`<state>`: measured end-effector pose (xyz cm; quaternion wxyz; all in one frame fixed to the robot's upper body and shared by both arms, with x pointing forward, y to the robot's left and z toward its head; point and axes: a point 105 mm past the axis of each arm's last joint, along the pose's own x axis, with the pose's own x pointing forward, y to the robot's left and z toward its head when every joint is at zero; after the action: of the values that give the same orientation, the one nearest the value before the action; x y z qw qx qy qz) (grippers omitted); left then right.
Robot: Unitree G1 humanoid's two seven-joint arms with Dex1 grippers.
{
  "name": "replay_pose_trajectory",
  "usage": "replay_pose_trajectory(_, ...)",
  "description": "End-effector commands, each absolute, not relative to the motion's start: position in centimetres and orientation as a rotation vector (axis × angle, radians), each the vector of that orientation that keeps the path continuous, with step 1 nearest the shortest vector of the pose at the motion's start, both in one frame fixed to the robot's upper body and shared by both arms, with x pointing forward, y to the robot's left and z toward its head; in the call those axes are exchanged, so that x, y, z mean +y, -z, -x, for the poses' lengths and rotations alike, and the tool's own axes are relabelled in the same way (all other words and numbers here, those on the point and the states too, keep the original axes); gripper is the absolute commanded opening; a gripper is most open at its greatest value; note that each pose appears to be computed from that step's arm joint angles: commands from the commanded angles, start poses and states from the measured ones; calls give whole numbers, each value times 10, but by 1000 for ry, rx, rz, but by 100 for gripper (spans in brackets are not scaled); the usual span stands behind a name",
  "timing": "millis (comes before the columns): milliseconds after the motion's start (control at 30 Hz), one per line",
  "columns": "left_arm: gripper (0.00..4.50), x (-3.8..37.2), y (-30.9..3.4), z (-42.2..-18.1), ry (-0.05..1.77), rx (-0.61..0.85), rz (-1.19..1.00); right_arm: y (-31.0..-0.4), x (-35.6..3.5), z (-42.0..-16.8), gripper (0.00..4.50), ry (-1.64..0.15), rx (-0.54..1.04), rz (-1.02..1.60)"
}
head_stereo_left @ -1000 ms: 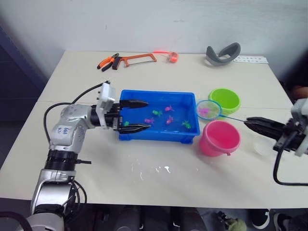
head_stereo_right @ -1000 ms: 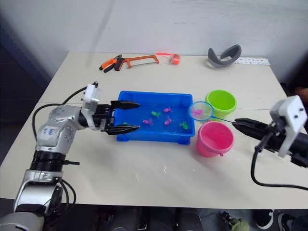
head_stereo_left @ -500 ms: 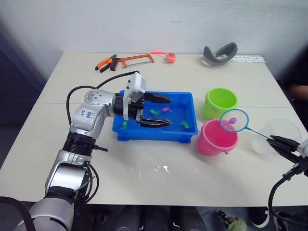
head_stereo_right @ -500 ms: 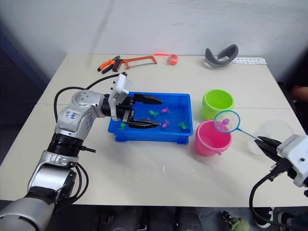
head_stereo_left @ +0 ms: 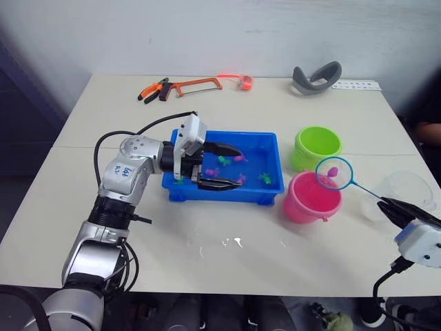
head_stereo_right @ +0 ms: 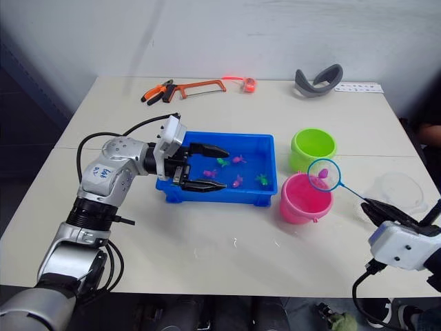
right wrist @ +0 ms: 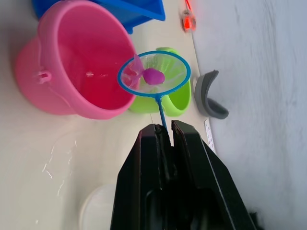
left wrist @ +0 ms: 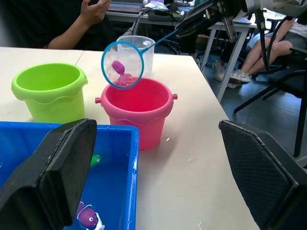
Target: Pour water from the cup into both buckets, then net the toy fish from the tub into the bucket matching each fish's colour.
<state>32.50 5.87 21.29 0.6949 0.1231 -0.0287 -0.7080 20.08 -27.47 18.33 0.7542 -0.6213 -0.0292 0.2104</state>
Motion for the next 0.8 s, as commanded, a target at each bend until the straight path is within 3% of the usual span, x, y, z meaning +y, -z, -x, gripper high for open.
replay_pose_trajectory(33,444,61,-220,-322,1570,-103,-290,-185,-275,-197,0,-455,-115,1476)
replay_pose_trajectory(333,444,58,-218,-322,1562,-104,-252,-188,-276,-202,0,-403,-266,1785)
replay_pose_trajectory(800,444,54,-215,-323,1553,-110,-213,-172,-279,-202,0,-479,-316,1847)
